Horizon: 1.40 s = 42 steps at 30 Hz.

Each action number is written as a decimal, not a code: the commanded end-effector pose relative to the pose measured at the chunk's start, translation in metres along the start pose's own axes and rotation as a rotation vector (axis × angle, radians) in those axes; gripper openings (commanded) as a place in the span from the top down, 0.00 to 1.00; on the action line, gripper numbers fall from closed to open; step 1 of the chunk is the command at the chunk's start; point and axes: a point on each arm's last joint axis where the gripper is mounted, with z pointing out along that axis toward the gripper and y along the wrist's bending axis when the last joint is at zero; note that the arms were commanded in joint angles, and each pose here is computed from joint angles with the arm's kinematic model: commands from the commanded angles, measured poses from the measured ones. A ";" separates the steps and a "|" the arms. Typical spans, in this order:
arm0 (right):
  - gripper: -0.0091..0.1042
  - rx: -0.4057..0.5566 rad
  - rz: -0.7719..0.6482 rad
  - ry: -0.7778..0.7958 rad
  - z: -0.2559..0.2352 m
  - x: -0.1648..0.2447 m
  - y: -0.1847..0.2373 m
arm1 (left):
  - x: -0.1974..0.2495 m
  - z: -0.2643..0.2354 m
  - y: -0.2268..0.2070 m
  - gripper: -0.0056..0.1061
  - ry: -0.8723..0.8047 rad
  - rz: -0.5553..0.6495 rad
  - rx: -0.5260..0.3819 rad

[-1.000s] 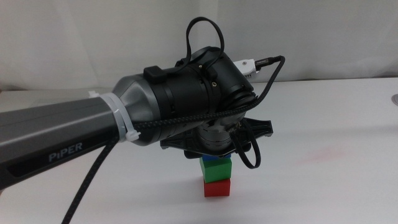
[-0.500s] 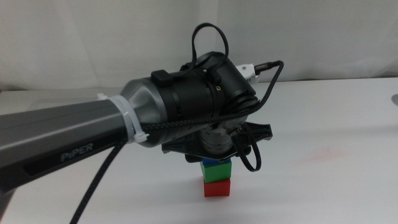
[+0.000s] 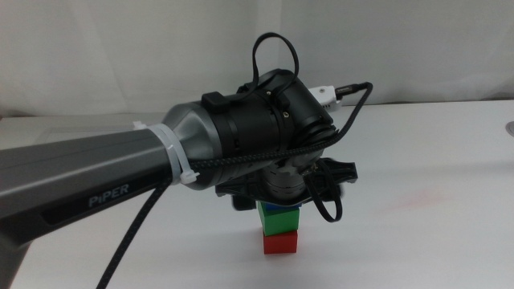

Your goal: Stack red cubes first, then green, then blue cubes in a specific spot.

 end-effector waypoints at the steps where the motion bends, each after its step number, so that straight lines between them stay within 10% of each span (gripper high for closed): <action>1: 0.94 0.005 -0.009 -0.004 0.000 0.001 0.000 | 0.001 0.002 -0.003 0.12 -0.001 -0.003 0.025; 23: 0.94 0.005 -0.009 -0.004 0.000 0.001 0.000 | -0.042 -0.115 0.034 0.12 -0.454 0.290 0.189; 37: 0.94 0.005 -0.009 -0.004 0.000 0.001 0.000 | -0.121 -0.169 0.272 0.15 -0.551 -0.024 -0.066; 42: 0.94 0.005 -0.009 -0.004 0.000 0.001 0.000 | -0.096 -0.179 0.304 0.46 -0.587 -0.016 -0.115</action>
